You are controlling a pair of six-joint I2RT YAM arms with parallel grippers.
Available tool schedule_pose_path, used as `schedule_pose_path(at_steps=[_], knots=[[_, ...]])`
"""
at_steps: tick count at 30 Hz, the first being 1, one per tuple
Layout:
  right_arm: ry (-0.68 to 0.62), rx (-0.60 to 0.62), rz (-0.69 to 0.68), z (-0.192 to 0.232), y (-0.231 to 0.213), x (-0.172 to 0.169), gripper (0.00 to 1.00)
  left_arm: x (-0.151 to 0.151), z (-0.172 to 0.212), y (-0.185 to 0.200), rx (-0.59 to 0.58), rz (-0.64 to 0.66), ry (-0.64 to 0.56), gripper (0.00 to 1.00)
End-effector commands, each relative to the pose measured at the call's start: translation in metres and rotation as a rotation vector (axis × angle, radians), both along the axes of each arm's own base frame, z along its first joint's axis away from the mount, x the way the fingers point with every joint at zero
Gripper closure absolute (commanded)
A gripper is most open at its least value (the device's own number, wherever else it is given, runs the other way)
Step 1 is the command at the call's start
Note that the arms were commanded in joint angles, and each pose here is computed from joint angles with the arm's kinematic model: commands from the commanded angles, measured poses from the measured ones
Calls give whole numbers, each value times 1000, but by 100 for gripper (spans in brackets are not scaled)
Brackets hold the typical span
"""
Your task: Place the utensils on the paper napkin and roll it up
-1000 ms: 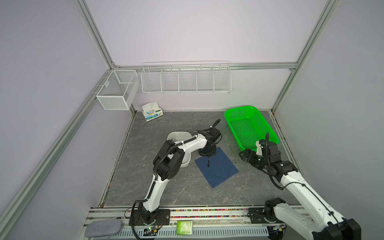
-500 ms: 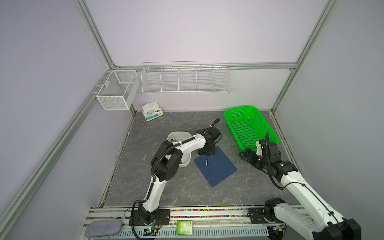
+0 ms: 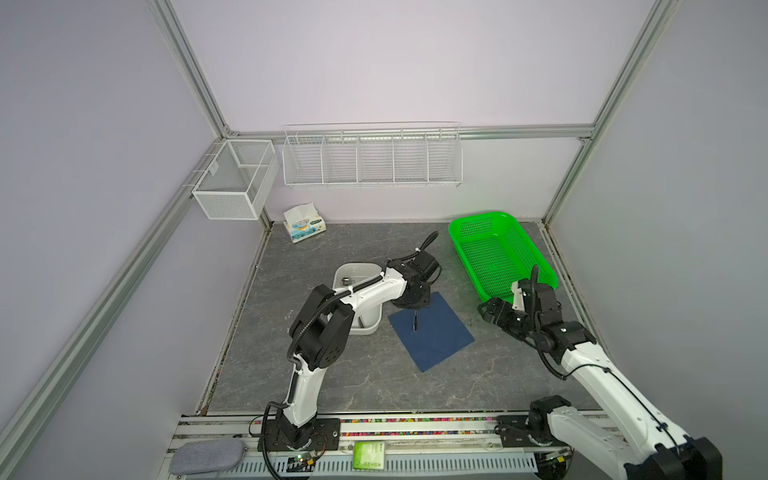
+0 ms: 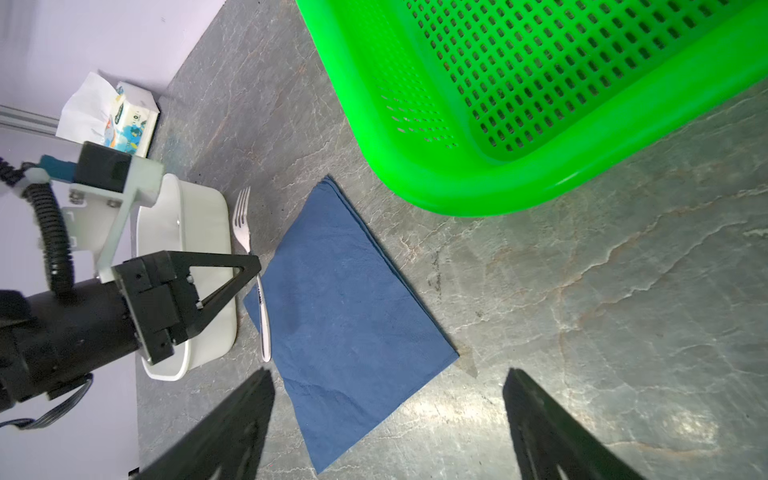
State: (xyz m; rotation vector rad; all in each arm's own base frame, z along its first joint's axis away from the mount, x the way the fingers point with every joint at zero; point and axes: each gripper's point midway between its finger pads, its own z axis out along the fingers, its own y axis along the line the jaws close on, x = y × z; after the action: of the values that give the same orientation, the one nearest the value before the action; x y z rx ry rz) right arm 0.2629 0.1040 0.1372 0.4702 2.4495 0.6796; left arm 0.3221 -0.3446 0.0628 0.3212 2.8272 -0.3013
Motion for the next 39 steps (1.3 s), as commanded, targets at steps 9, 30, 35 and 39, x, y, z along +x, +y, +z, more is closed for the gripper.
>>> schedule_pose_path(at_steps=[9,30,35,39], knots=[[-213,310,282,47,62,3,13,-16,61,-44,-345,-29,8,100],[-173,583,536,61,118,13,42,-34,154,-77,-889,-63,48,100],[-181,667,573,67,126,14,53,-36,165,-80,-933,-74,43,100],[-218,748,610,82,131,16,61,-35,168,-80,-948,-72,41,100]])
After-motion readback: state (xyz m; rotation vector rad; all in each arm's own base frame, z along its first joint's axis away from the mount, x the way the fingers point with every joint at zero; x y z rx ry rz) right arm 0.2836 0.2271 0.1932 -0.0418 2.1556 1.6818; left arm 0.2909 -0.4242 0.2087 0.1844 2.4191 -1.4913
